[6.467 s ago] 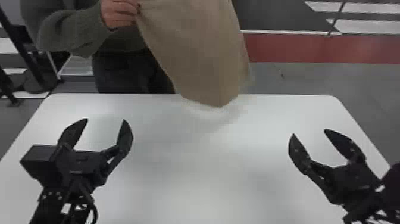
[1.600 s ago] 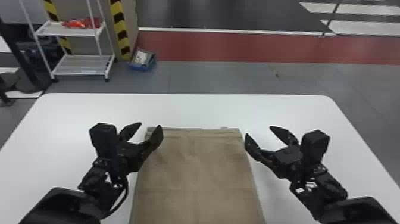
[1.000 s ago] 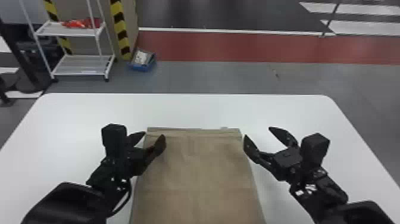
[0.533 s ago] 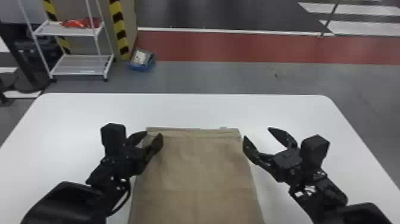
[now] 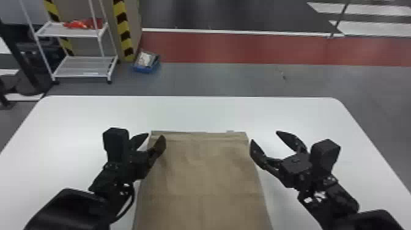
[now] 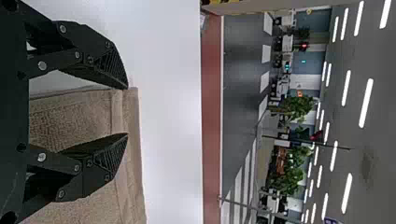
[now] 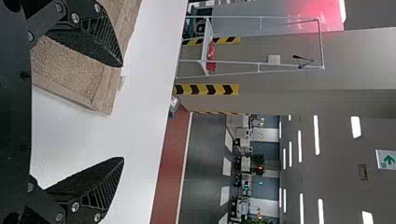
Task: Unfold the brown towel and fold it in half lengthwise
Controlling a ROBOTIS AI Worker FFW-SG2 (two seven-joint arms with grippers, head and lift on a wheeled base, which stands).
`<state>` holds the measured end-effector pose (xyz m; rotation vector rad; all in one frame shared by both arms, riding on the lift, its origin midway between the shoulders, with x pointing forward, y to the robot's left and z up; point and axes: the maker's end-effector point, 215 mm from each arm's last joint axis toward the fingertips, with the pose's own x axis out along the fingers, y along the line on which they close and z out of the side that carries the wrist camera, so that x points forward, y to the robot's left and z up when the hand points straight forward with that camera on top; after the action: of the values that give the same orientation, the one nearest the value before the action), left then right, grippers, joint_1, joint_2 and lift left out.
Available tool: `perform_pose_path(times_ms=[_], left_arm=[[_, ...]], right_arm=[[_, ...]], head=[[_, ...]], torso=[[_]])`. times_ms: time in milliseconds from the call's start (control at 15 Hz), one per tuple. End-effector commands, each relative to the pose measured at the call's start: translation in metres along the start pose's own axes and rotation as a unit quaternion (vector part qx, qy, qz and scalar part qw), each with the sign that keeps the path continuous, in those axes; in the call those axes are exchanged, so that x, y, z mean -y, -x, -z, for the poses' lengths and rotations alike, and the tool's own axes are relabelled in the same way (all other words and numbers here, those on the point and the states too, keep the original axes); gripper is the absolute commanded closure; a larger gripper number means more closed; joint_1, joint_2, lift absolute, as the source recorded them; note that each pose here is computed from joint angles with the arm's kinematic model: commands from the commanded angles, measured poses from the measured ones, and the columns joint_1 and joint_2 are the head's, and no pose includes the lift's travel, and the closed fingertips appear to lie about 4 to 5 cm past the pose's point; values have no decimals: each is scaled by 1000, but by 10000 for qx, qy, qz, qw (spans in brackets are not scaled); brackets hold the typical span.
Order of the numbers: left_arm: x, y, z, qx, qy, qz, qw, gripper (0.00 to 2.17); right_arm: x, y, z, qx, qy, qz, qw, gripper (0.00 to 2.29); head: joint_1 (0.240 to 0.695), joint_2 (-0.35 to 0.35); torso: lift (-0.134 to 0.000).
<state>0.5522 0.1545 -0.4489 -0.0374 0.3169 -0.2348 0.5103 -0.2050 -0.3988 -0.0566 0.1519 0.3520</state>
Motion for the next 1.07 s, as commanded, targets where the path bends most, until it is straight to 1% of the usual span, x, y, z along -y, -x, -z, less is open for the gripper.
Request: perform_pose_path(times_ms=[0, 200, 333, 600, 667, 800, 867, 1000], left_arm=[[0, 0, -6, 109, -29, -6, 9999, 596], [0, -2, 4, -45, -120, 23, 9999, 599], [5, -3, 6, -73, -215, 55, 9997, 599], [4, -5, 7, -87, -256, 60, 9996, 603], [4, -5, 9, -139, -274, 55, 9995, 711], [4, -5, 10, -157, -266, 63, 9995, 718], [4, -5, 19, -297, -268, 75, 9992, 721], [4, -5, 23, -366, -270, 80, 9989, 721]], right_arm=[[-1, 1, -1, 12, 2, -6, 10000, 188], [-1, 2, -1, 16, -7, -4, 10000, 188], [-1, 3, -2, 25, -5, -2, 10000, 188], [-1, 6, -1, 35, -4, 6, 10000, 188], [-1, 7, -1, 31, -13, 12, 10000, 188], [0, 7, -1, 32, -12, 12, 10000, 188], [1, 7, -1, 27, 3, 19, 10000, 188], [0, 6, -1, 31, 12, 13, 10000, 188]], head=[[695, -53], [695, -51], [695, -52], [695, -58], [695, -58], [695, -59], [695, -59], [695, -60]], torso=[[-125], [-125], [-125], [-125], [-125], [-125], [-125], [-125]])
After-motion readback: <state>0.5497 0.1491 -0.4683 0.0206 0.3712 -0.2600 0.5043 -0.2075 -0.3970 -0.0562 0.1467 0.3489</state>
